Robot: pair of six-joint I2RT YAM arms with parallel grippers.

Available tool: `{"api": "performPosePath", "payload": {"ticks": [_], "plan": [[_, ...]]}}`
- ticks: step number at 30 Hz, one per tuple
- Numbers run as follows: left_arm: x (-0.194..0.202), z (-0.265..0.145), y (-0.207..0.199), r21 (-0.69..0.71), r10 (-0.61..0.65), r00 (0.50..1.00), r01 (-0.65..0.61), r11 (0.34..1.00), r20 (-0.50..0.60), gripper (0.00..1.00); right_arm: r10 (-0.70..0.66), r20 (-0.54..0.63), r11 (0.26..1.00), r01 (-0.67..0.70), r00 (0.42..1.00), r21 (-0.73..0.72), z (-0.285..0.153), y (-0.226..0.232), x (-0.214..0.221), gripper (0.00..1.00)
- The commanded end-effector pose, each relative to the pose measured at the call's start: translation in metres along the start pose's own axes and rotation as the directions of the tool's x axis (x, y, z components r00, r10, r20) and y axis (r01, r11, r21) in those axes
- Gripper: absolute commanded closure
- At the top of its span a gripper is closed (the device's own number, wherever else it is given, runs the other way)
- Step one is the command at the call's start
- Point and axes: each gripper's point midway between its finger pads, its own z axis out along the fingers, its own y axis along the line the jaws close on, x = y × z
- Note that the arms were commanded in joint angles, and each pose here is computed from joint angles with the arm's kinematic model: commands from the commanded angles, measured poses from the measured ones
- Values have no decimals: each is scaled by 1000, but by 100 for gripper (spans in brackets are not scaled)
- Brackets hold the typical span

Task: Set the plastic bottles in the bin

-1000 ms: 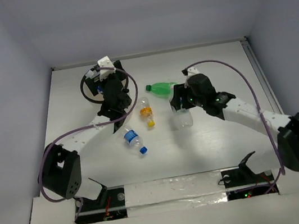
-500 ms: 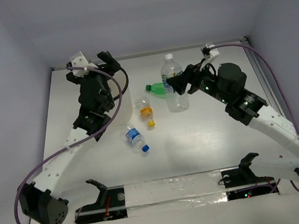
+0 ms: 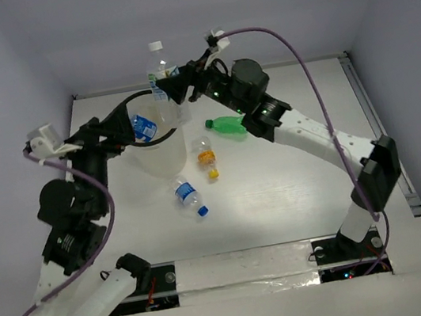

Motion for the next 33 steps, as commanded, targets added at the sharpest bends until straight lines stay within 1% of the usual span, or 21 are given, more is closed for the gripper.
{"api": "performPosePath", "payload": {"ticks": [1,2,5,7,9,10,12,14,17,18,19,20,21,23,25,26,27,28,30,32,33], "plan": [[7,-18,9,14,-16,1000,16,1000,-26,11,-73,179,997,70,981,24,31,1,-43,56],[9,-20,11,10,-11,1000,12,1000,-28,11,-98,177,995,91,979,47,47,-4,-35,56],[12,-22,16,5,2,1000,-2,1000,-28,11,-124,185,990,110,975,84,66,-16,-29,58],[16,-20,17,-3,13,999,-13,1000,-36,11,-135,143,988,122,980,98,82,-27,3,58],[21,-18,18,-10,25,998,-26,1000,-52,11,-176,130,981,163,976,109,92,-29,12,58],[23,-16,18,-9,28,998,-29,1000,-58,11,-190,97,976,177,977,124,99,-35,36,57],[26,-14,19,-11,37,997,-37,999,-66,11,-237,64,964,227,969,137,103,-40,57,56],[28,-12,18,-10,44,996,-45,999,-75,11,-272,65,953,259,960,155,103,-43,70,54],[28,-9,18,-21,49,996,-51,999,-78,11,-301,54,943,289,952,164,95,-43,90,39],[28,-7,17,-24,52,995,-54,998,-82,10,-303,51,942,291,952,166,93,-45,93,30],[27,-5,18,-30,53,995,-55,998,-80,10,-304,38,941,294,952,166,90,-48,100,27],[27,-4,17,-30,50,995,-53,998,-81,10,-306,38,941,296,951,168,88,-49,101,23],[35,-2,20,-43,62,992,-67,997,-109,9,-307,51,941,295,950,165,85,-45,95,16],[35,2,21,-62,54,992,-62,996,-112,9,-312,61,941,300,948,160,79,-44,93,14],[40,8,23,-78,57,990,-67,995,-130,9,-313,98,943,296,945,156,72,-35,72,13],[48,15,28,-103,59,986,-76,992,-156,9,-309,110,945,292,945,148,60,-30,64,8],[50,18,27,-105,62,985,-79,991,-161,9,-309,111,945,292,945,148,60,-30,64,7],[51,21,28,-109,61,984,-80,991,-166,9,-306,134,947,288,942,142,54,-23,49,7],[61,31,37,-140,77,977,-106,984,-201,9,-301,146,950,284,942,127,47,-17,41,1],[64,38,39,-148,67,974,-101,984,-218,10,-299,146,952,285,943,113,37,-10,32,1],[69,45,48,-170,69,970,-110,979,-232,11,-299,148,952,285,943,113,33,-8,27,5]]}}
